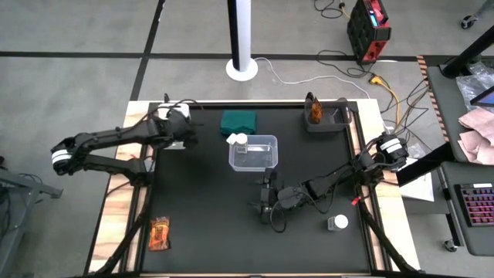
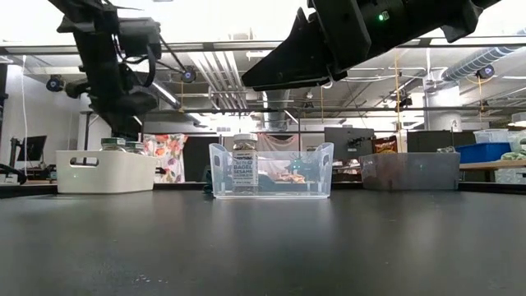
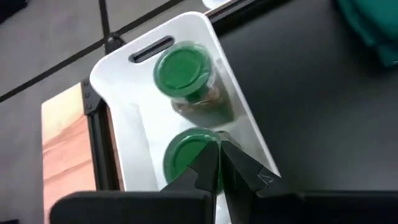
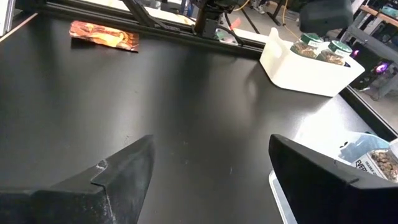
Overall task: Sort spices by type
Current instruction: Put the green spice bottle into the white bin
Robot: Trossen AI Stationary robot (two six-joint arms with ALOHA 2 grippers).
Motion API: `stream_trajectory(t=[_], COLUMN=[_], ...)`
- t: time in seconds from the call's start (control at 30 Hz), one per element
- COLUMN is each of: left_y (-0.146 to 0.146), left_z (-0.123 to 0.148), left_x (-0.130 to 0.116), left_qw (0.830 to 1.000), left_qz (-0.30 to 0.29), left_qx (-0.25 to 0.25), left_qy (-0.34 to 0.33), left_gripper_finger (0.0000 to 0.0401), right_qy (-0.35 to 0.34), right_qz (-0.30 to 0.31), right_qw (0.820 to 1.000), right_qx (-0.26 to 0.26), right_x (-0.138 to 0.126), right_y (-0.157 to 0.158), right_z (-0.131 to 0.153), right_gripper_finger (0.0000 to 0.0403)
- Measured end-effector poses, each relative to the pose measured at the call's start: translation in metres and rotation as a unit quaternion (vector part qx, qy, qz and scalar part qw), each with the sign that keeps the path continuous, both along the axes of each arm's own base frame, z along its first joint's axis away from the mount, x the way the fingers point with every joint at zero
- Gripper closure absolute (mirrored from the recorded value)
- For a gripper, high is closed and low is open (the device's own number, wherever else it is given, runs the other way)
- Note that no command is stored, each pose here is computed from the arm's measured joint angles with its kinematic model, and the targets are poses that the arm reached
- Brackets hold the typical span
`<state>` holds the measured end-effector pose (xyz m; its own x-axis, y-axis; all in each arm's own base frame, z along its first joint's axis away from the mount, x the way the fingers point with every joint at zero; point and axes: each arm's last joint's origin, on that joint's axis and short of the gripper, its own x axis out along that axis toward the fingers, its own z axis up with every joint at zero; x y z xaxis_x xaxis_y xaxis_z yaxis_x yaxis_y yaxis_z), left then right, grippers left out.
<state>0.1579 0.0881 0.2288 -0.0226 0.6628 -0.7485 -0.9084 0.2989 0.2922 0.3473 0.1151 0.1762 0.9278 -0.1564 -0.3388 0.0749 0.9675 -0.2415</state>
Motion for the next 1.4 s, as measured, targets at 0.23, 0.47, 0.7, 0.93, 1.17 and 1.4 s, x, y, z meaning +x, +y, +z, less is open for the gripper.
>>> stream_trajectory(t=[0.23,0.47,0.7,0.93,1.17,1.4], left_y=[0.000,0.000,0.001,0.001,0.001,0.000], left_z=[-0.002,-0.011,-0.016,-0.016,-0.016,-0.015], left_x=[-0.001,-0.003,-0.003,-0.001,-0.002,-0.004], left_qw=[1.000,0.999,0.999,1.000,1.000,0.999], left_qz=[0.016,0.022,0.022,0.014,0.011,0.006], left_qx=[0.016,0.025,0.032,0.027,0.024,0.026], left_qy=[-0.002,0.022,0.014,0.007,0.013,0.029], left_gripper_finger=[0.0401,0.0401,0.0401,0.0401,0.0401,0.0401], right_qy=[0.000,0.000,-0.001,-0.002,-0.002,-0.002], right_qz=[-0.001,-0.001,-0.002,-0.002,-0.002,-0.002], right_qw=[1.000,1.000,1.000,1.000,1.000,1.000], right_qx=[0.001,0.002,0.002,0.002,0.002,0.002], right_x=[0.000,0.000,0.000,0.000,0.000,0.000], right_y=[0.000,0.000,-0.001,-0.001,-0.001,-0.001], right_z=[0.000,0.000,0.000,0.000,0.000,0.000], right_gripper_finger=[0.0101,0.0092,0.0103,0.0095,0.0098,0.0103])
